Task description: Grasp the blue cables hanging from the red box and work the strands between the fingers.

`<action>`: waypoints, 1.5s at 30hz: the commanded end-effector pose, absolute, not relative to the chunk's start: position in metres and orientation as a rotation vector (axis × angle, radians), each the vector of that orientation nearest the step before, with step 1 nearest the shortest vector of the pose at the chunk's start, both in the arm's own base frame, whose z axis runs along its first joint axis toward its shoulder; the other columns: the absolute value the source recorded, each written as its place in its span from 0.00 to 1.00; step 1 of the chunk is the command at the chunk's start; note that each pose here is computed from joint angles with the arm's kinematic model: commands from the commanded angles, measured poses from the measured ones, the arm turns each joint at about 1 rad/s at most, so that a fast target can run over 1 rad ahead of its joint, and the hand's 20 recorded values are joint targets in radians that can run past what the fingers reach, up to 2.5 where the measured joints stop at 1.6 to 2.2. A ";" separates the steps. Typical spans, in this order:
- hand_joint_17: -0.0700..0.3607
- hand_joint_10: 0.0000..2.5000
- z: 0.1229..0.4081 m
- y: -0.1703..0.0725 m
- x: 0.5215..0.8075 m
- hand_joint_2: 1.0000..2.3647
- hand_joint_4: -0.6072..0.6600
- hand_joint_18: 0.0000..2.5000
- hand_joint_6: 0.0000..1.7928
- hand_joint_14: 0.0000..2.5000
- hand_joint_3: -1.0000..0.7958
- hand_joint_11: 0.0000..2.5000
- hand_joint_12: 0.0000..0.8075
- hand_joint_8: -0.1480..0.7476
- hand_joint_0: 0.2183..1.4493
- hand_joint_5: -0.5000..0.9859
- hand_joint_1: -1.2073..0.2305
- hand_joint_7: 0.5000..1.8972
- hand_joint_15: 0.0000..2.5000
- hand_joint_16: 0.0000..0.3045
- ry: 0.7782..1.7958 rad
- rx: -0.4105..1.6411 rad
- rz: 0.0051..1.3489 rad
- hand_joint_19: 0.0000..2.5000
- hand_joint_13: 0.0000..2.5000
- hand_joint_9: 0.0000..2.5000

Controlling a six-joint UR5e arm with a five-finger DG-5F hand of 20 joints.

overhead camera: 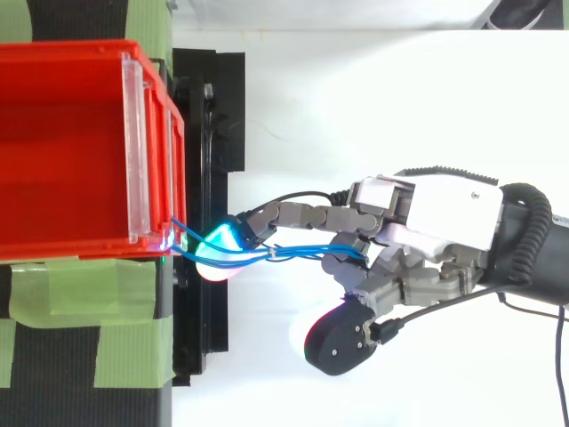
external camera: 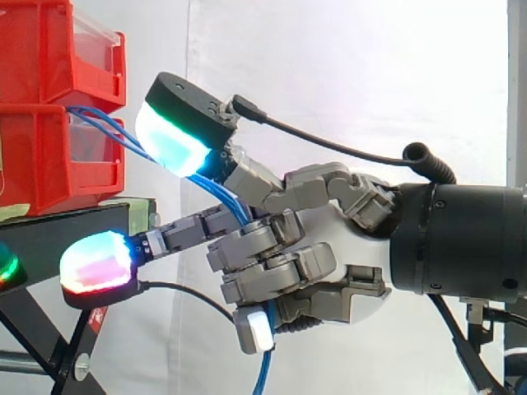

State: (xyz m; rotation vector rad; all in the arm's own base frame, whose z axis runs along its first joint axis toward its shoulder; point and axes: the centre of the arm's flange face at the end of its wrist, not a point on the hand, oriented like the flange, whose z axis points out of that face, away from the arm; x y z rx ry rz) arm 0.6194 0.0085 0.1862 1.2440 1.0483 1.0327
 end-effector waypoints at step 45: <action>0.61 1.00 0.186 0.009 0.619 0.00 0.76 0.99 0.01 1.00 0.00 0.99 0.83 0.72 0.41 0.38 0.47 0.19 0.56 0.84 1.049 1.244 1.032 0.21 0.73 0.52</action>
